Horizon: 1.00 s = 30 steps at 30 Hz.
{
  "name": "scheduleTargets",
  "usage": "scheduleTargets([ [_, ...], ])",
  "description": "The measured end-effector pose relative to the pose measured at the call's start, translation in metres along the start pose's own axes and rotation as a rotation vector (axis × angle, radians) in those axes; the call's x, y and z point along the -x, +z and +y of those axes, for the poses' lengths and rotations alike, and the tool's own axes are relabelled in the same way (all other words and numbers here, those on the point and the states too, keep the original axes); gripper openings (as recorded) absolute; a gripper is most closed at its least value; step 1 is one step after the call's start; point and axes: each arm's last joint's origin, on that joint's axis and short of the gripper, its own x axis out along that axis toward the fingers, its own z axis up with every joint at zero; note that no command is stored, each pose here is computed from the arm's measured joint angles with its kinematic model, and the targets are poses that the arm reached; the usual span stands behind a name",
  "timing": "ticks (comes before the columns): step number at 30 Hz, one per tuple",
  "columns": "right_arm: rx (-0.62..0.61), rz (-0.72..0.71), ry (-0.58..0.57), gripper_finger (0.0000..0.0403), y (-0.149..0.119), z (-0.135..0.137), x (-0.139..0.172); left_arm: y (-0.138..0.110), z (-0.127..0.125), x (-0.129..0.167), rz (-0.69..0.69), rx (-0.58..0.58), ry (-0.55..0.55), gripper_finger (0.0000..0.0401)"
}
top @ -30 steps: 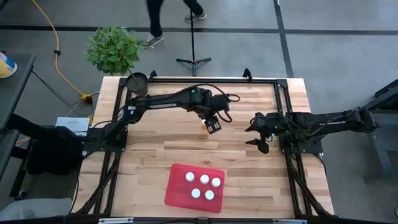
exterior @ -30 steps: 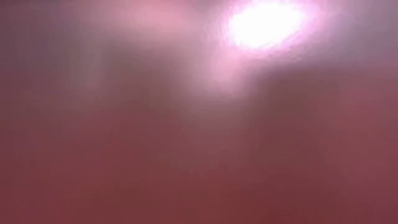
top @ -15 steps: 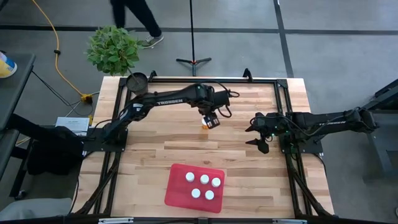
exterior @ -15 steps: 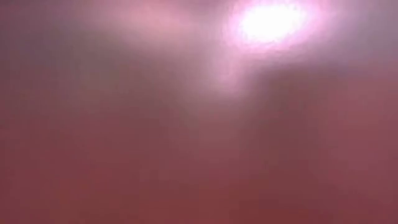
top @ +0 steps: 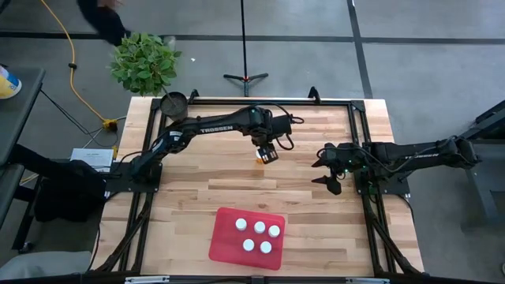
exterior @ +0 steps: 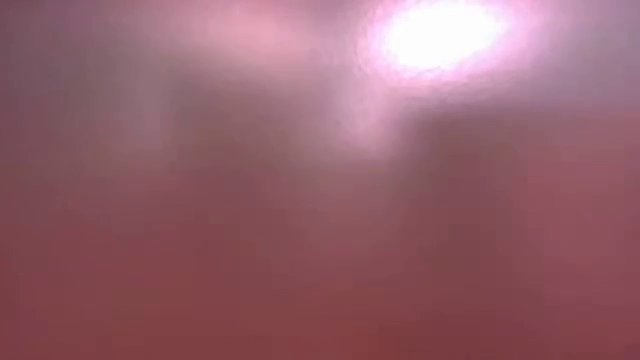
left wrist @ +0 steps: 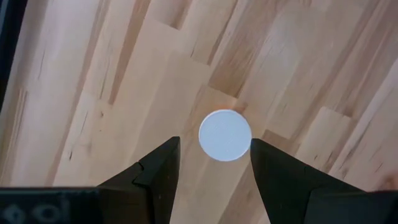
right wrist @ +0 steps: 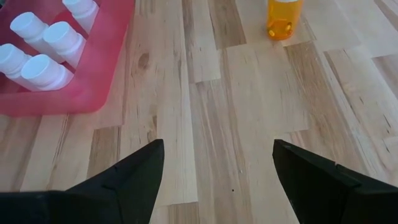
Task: Pick and place pill bottles into a basket
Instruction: Put the orange pill bottle into the red bin
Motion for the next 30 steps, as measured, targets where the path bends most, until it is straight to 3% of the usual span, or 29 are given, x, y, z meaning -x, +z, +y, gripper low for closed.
scheduleTargets([
  [11,0.003,0.001,0.002,0.0291,0.0,0.0,0.0,-0.001,0.008,-0.034,0.137,-0.045,0.006,0.023],
  [21,0.003,0.001,0.002,0.0291,0.0,0.0,0.0,0.004,0.014,-0.035,0.116,0.017,-0.075,0.023],
  [30,-0.003,0.004,0.001,0.0291,0.0,0.0,0.0,0.014,0.013,-0.035,0.01,0.028,-0.089,0.0233],
])
